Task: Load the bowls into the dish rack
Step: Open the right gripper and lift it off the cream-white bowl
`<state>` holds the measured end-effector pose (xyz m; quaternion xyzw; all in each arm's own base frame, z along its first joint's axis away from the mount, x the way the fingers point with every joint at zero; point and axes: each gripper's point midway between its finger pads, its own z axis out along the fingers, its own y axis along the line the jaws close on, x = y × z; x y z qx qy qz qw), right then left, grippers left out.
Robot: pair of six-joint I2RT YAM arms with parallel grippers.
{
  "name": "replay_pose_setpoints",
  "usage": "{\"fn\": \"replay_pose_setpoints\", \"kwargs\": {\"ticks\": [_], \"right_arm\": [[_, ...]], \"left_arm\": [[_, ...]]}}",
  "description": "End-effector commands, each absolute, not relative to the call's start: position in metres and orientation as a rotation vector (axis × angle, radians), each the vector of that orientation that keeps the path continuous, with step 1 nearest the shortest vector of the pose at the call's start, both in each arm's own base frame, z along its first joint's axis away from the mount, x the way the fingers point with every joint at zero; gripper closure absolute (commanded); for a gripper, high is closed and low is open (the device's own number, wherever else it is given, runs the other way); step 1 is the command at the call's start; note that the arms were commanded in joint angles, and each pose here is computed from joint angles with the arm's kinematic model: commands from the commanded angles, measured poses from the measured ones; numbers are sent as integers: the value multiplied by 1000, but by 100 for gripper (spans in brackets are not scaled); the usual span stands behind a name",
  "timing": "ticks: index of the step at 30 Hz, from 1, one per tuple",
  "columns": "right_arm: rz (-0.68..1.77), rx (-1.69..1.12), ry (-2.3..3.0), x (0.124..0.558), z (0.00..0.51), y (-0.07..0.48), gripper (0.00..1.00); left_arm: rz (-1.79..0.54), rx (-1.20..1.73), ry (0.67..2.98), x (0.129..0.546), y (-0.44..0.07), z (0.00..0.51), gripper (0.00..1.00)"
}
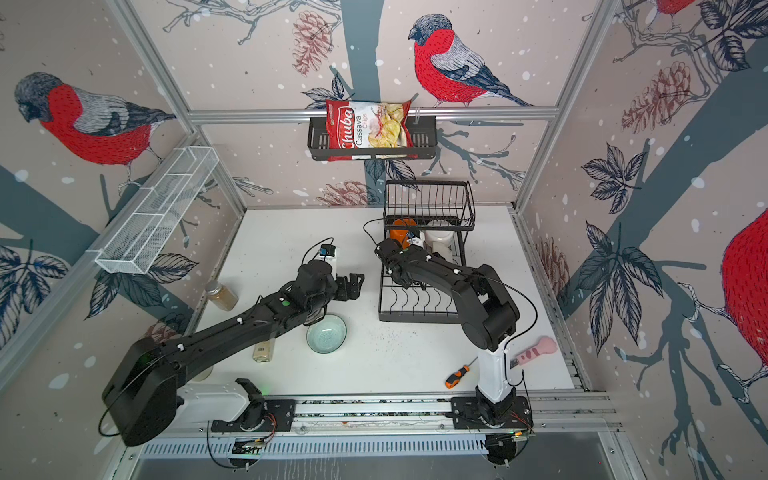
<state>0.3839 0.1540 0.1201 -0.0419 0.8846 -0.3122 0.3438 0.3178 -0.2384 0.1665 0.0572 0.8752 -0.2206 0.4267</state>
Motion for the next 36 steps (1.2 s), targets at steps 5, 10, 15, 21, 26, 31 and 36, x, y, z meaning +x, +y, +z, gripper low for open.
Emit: {"fn": "replay_pose_setpoints", "kwargs": {"ticks": [5, 10, 15, 21, 26, 31, 36], "right_arm": [[-622, -116, 2252, 379, 144, 178, 31], [-510, -160, 2239, 367, 157, 192, 31], [-393, -198, 2250, 361, 156, 204, 31], [-380, -225, 2281, 360, 137, 203, 30], [-353, -257, 2315, 356, 119, 206, 30], [-326, -283, 2348, 351, 102, 209, 29], [-305, -308, 2358, 346, 91, 212, 28]], "left_arm": [[-494, 131, 2214, 316, -229, 170, 6], [-469, 113, 2241, 311, -222, 168, 6], [-448, 97, 2254, 308, -215, 167, 6], [-442, 84, 2253, 308, -213, 167, 6], [-433, 79, 2260, 308, -212, 165, 6], [-427, 84, 2267, 310, -214, 163, 6], [-423, 83, 2270, 312, -215, 162, 6]]}}
